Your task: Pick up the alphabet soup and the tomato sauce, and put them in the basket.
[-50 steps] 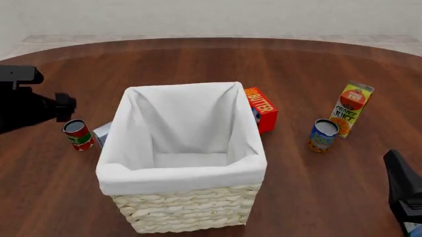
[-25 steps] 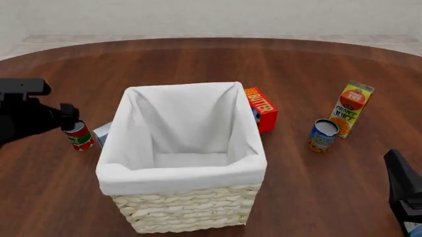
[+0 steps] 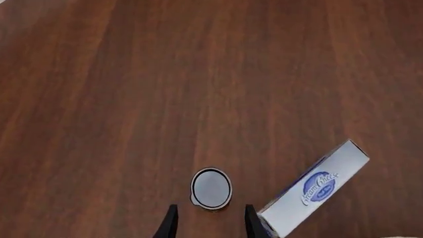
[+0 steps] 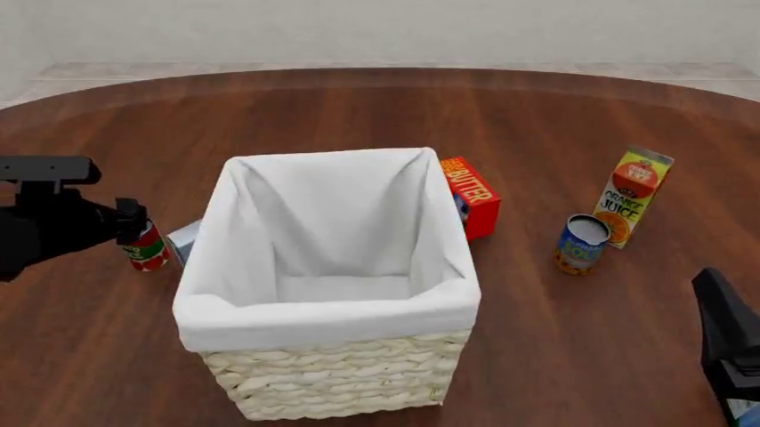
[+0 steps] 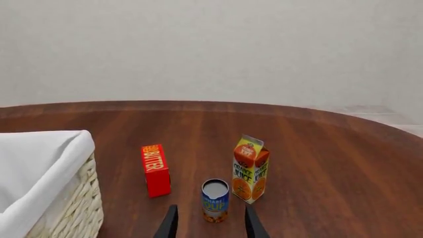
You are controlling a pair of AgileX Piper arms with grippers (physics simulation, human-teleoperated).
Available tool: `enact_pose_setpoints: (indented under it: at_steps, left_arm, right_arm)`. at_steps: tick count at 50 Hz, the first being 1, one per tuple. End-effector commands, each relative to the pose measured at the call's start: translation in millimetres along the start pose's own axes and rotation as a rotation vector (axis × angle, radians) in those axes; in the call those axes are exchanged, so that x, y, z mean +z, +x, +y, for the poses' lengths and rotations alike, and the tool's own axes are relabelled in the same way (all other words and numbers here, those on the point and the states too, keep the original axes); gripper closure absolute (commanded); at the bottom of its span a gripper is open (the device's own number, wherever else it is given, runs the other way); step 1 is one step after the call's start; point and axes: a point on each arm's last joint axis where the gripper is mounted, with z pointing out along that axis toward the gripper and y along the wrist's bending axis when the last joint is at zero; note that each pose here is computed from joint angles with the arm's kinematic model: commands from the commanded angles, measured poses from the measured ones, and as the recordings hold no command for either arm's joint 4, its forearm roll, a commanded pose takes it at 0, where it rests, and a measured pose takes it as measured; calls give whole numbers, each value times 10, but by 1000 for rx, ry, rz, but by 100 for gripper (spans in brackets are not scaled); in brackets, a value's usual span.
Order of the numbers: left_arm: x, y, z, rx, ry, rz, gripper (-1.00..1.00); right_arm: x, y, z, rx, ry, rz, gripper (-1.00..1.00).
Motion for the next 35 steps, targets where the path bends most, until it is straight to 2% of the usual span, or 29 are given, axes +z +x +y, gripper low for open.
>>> enact_pose_setpoints:
  at_steps: [1,35]
  left_arm:
    - [84,53,2,-7,-1,12,-100]
    - [311,220,-23,3,6,61,-100]
  right_arm:
    - [4,-2,0,1,1,0,-100]
    - [-2,-2,-1,3,1,-1,-100]
